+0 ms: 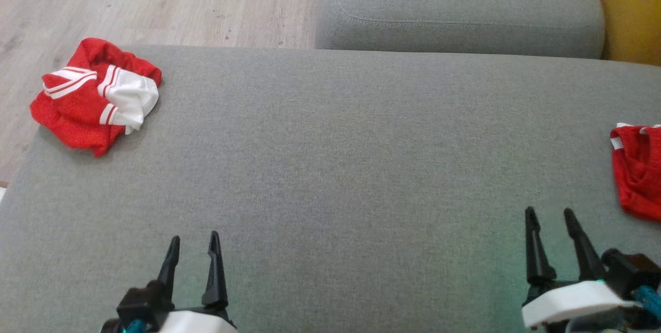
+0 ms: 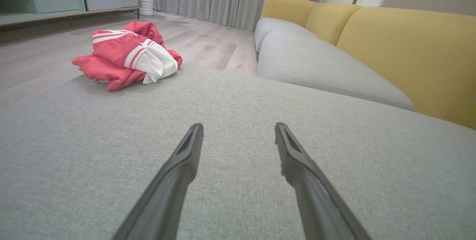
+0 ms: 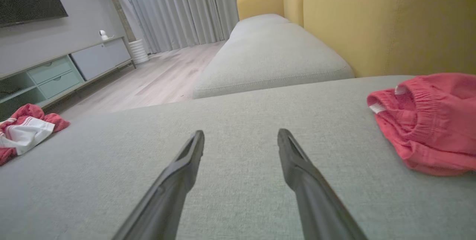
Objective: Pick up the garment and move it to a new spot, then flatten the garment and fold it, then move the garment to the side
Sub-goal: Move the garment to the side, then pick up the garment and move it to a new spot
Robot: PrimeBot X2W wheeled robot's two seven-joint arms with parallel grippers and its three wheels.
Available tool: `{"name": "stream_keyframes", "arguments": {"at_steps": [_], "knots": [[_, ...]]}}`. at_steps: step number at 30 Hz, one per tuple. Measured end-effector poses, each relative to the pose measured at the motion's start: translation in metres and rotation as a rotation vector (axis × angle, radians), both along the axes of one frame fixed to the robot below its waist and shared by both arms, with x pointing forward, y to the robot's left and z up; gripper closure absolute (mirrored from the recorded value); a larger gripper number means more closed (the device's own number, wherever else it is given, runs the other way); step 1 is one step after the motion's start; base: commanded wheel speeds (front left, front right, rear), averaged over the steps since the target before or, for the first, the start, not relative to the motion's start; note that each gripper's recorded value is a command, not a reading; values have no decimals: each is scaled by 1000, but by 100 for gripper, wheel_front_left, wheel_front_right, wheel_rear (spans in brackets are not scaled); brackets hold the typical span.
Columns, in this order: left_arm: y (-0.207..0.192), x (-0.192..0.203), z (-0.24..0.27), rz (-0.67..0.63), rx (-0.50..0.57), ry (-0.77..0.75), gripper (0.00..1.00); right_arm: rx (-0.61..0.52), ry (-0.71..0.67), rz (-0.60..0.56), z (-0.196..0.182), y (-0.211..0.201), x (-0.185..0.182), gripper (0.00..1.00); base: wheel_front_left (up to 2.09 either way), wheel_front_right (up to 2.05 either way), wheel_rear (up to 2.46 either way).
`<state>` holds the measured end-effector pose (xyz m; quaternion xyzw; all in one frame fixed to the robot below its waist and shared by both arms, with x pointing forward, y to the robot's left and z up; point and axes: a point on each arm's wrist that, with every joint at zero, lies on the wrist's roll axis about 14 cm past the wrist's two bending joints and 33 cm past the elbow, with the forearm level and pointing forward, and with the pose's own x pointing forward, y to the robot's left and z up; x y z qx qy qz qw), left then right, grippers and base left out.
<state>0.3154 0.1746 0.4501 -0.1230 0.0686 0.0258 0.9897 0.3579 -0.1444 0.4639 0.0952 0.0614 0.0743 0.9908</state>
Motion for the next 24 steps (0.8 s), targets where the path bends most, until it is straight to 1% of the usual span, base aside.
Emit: {"name": "stream_keyframes", "arguments": {"at_steps": [6,16,20,24], "knots": [[-6,-1,-3,-20,0,10,0,8,7,30,-1,10,-6,0,0,0,0],[-6,-3,-6,-19,-1,23,0,13,11,50,-1,16,-4,0,0,0,0],[4,-7,-7,19,-1,25,0,6,8,85,0,27,1,0,0,0,0],[27,-15,-3,90,9,13,0,19,7,142,1,46,8,0,0,0,0]]}}
